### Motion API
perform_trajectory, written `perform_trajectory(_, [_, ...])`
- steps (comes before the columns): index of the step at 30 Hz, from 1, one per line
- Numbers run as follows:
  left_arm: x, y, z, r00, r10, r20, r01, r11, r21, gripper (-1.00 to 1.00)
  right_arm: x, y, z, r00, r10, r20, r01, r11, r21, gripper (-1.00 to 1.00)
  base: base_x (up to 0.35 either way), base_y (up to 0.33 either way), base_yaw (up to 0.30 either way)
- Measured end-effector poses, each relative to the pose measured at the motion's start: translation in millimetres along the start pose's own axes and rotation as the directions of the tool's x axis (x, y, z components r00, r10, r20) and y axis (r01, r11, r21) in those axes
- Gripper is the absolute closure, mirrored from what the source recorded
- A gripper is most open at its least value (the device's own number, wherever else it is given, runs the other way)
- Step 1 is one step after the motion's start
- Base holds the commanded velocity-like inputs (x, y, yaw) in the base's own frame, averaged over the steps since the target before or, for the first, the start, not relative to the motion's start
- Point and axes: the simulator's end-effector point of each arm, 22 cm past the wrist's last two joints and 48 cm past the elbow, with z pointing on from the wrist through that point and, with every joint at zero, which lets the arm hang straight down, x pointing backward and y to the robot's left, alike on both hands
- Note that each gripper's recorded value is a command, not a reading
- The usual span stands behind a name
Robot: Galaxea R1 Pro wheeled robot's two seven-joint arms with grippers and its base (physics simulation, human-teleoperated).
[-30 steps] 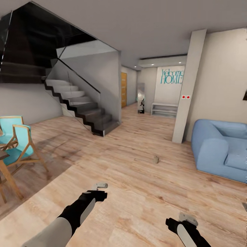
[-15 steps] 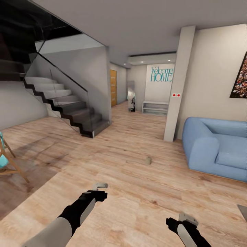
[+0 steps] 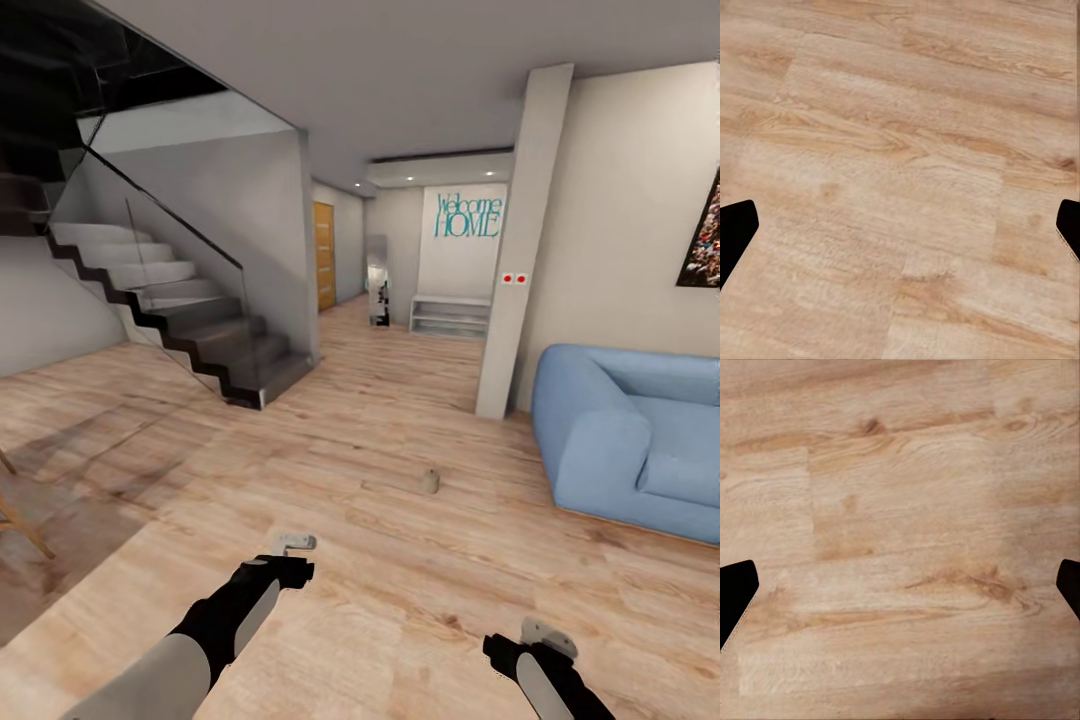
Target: Place each of the two pumpkins and all three candles from the living room inside a cabinet in the living room (use any cabinet), then make sure every cabinet is closed, and position the cauldron so it is next to a table in the living room.
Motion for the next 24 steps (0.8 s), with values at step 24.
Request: perform_trajectory(24, [-0.9,-0.6,0.0,1.000,0.004,0.005,-0.004,1.000,0.000,-1.00,0.1,-0.6,0.2,1.000,0.002,-0.001,-0.002,1.000,0.000,-1.00,0.336,-0.007,-0.277])
